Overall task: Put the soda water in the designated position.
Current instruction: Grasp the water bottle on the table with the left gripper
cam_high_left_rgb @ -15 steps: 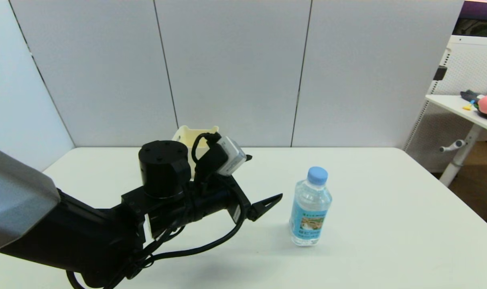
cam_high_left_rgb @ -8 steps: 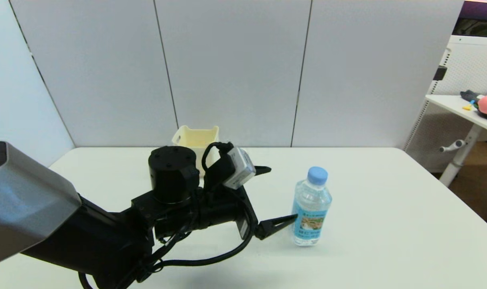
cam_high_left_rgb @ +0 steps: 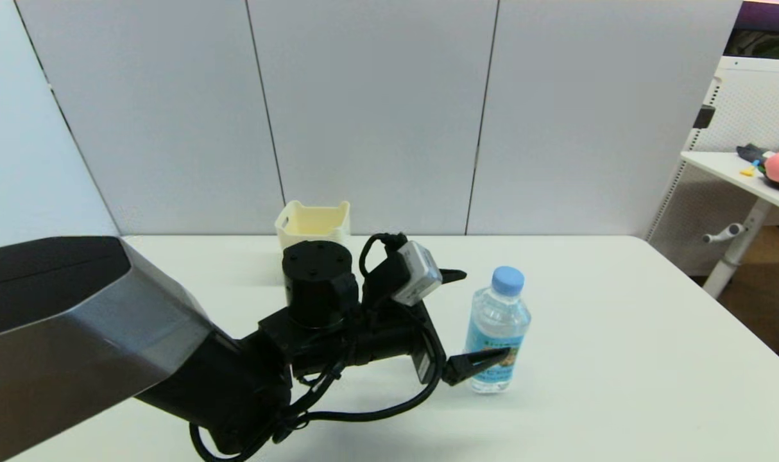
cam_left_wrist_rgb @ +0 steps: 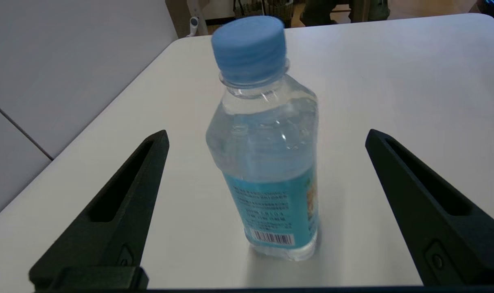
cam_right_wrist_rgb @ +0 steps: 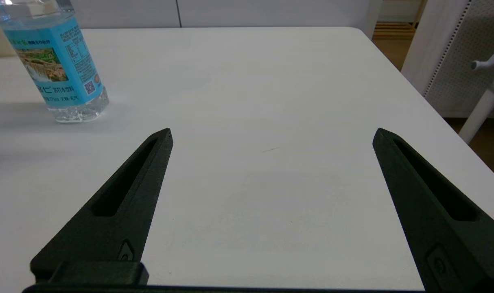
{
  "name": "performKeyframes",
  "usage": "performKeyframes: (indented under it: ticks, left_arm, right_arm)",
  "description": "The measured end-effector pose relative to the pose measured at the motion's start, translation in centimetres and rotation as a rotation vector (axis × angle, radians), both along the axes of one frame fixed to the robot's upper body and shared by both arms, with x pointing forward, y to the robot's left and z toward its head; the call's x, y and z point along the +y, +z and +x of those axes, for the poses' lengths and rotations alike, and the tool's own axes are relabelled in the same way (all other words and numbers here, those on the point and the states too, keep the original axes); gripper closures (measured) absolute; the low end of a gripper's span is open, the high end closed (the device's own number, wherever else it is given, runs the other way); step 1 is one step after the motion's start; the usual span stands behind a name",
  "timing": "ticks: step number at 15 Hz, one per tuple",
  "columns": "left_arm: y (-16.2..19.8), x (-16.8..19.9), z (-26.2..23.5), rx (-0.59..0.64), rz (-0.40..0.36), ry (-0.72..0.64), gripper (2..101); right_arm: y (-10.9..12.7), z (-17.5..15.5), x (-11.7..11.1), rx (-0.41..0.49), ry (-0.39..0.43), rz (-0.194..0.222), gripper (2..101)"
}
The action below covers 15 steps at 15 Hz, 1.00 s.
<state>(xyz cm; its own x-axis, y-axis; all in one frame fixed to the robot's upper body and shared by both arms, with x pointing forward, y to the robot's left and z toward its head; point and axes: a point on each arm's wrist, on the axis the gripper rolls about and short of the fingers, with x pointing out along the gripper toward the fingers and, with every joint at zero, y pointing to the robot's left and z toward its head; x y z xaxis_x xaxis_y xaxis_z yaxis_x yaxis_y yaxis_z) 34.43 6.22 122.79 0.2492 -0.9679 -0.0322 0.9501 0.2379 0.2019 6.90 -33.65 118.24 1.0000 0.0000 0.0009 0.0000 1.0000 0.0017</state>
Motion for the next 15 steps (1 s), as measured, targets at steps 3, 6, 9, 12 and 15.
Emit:
performKeyframes:
  ticks: [3,6,9,12,15]
  left_arm:
    - [-0.8,-1.2,1.1,0.017,-0.016,-0.002,5.4]
    - [-1.4,-2.5,2.0,0.033,-0.041,-0.007,5.4]
    - [-2.1,-3.9,2.2,0.031,-0.051,-0.025,5.4]
    - [-2.6,-5.1,2.1,0.032,-0.071,-0.046,5.4]
    - [-3.1,-5.6,2.1,0.025,-0.085,-0.053,5.4]
  right_arm:
    - [0.0,0.0,0.0,0.000,0.000,0.000,4.9]
    - [0.0,0.0,0.0,0.000,0.000,0.000,4.9]
    - [0.0,0.0,0.0,0.000,0.000,0.000,4.9]
    - [0.0,0.0,0.0,0.000,0.000,0.000,4.9]
    - [0.0,0.0,0.0,0.000,0.000,0.000,4.9]
